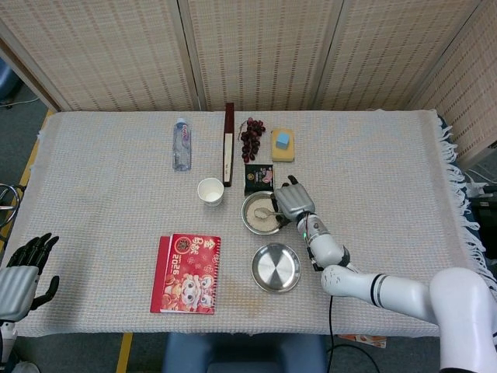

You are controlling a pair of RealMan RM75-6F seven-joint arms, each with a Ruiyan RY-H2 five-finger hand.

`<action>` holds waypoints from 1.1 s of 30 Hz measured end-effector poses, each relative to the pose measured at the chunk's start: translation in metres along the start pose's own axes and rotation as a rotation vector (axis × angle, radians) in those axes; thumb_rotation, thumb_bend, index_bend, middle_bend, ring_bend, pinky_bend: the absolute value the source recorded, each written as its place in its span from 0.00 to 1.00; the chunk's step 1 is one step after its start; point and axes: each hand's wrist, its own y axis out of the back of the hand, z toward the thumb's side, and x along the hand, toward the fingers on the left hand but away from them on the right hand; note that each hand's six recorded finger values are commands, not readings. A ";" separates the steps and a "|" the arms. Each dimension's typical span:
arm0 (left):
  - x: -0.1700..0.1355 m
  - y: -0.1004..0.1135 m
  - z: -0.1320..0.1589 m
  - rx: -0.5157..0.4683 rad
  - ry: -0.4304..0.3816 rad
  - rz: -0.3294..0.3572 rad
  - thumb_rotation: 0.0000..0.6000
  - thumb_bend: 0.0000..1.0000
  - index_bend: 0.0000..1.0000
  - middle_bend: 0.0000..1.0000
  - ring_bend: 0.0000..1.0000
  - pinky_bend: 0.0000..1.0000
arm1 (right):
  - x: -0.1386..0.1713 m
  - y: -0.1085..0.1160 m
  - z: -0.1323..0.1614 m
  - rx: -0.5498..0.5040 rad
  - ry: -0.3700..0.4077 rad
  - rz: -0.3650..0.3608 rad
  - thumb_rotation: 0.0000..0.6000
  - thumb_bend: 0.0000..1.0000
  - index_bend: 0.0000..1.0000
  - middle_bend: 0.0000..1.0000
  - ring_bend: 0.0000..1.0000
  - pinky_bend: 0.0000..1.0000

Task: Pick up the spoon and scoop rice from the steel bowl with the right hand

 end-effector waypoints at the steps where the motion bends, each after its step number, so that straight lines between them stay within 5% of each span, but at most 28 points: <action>1: 0.000 0.000 0.000 0.000 0.000 0.000 1.00 0.48 0.00 0.00 0.00 0.13 | 0.000 -0.001 -0.003 -0.013 -0.006 0.009 1.00 0.33 0.95 0.59 0.20 0.00; 13: 0.000 0.000 0.000 0.002 0.004 0.001 1.00 0.48 0.00 0.00 0.00 0.13 | -0.004 -0.004 -0.018 -0.050 -0.028 0.035 1.00 0.33 0.95 0.59 0.20 0.00; 22: 0.000 0.000 -0.001 -0.002 0.003 -0.001 1.00 0.48 0.00 0.00 0.00 0.13 | 0.003 0.017 -0.018 -0.088 -0.012 -0.016 1.00 0.33 0.95 0.59 0.20 0.00; 33: 0.000 0.001 -0.002 -0.013 0.001 -0.003 1.00 0.48 0.00 0.00 0.00 0.13 | -0.003 0.052 0.017 -0.114 0.044 -0.087 1.00 0.33 0.95 0.59 0.20 0.00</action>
